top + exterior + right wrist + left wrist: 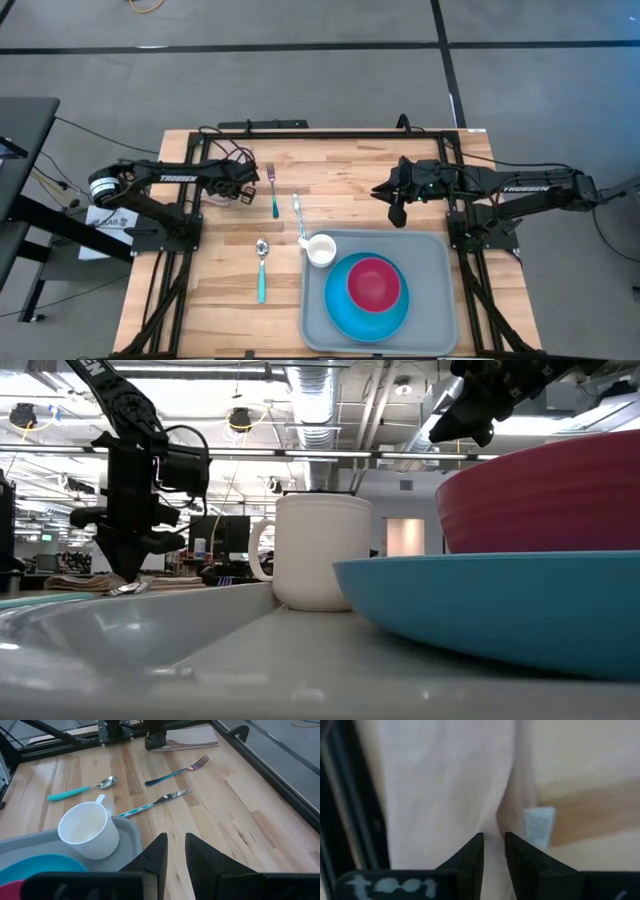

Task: Set up tray
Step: Put the brown napkin on the gray tray

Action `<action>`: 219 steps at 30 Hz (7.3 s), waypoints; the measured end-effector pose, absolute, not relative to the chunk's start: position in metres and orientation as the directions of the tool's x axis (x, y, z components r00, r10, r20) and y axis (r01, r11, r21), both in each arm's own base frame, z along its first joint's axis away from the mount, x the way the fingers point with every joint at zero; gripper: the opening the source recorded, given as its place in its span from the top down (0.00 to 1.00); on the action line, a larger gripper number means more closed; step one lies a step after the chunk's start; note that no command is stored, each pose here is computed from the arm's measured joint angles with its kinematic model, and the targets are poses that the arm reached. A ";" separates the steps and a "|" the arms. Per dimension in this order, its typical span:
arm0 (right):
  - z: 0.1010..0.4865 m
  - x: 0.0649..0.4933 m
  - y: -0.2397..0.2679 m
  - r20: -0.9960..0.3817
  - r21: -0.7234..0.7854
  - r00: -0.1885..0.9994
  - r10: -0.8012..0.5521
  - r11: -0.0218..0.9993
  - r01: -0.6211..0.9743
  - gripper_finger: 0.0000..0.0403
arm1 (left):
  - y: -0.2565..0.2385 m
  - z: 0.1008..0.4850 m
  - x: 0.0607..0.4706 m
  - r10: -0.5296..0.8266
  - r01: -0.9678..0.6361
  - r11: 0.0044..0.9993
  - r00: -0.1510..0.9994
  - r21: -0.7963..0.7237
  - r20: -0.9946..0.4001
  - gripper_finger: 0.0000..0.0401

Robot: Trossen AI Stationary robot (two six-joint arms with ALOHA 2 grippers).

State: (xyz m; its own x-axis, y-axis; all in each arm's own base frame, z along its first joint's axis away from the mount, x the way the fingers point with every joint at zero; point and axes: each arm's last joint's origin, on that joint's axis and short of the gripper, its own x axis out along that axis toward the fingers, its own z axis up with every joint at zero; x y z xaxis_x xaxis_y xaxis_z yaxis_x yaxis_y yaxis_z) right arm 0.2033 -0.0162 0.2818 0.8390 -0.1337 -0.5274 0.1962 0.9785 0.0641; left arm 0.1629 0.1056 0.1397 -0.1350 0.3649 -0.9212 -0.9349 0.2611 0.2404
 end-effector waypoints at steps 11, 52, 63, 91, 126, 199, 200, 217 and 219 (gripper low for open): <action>0.282 0.203 -0.016 -0.528 0.064 0.839 -0.132 0.979 0.194 0.85 | 0.104 0.139 0.163 0.319 -0.898 0.370 -0.120 0.239 -0.940 0.83; 0.282 0.204 -0.016 -0.528 0.064 0.839 -0.132 0.979 0.194 0.85 | 0.110 0.140 0.193 0.291 -0.894 0.437 0.035 0.100 -0.956 0.57; 0.282 0.204 -0.016 -0.524 0.113 0.842 -0.131 0.969 0.221 0.85 | 0.099 0.124 0.186 0.331 -0.915 0.384 0.013 0.122 -0.944 0.57; 0.222 0.262 -0.059 -0.683 0.143 0.687 -0.249 0.877 0.459 0.85 | 0.046 0.186 0.234 0.351 -0.784 0.620 0.263 0.013 -0.899 0.99; 0.206 0.346 -0.022 -0.391 -0.366 0.920 -0.010 0.919 -0.145 0.49 | 0.001 0.238 0.255 0.264 -0.626 0.766 0.510 -0.143 -0.819 1.00; 0.210 0.399 0.034 -0.591 -0.641 0.736 -0.331 0.746 -0.179 0.98 | -0.051 0.316 0.265 0.042 -0.281 0.939 0.664 -0.196 -0.747 0.94; 0.209 0.398 0.035 -0.597 -0.665 0.718 -0.358 0.721 -0.194 0.99 | -0.052 0.316 0.265 0.041 -0.267 0.946 0.664 -0.185 -0.747 0.92; 0.276 0.334 0.041 -0.458 -0.837 0.540 -0.706 0.547 0.004 0.98 | -0.058 0.316 0.263 0.036 -0.316 0.919 0.660 -0.234 -0.751 0.66; 0.294 0.317 0.040 -0.457 -0.803 0.548 -0.700 0.590 0.083 0.99 | -0.058 0.316 0.263 0.034 -0.317 0.919 0.659 -0.235 -0.752 0.67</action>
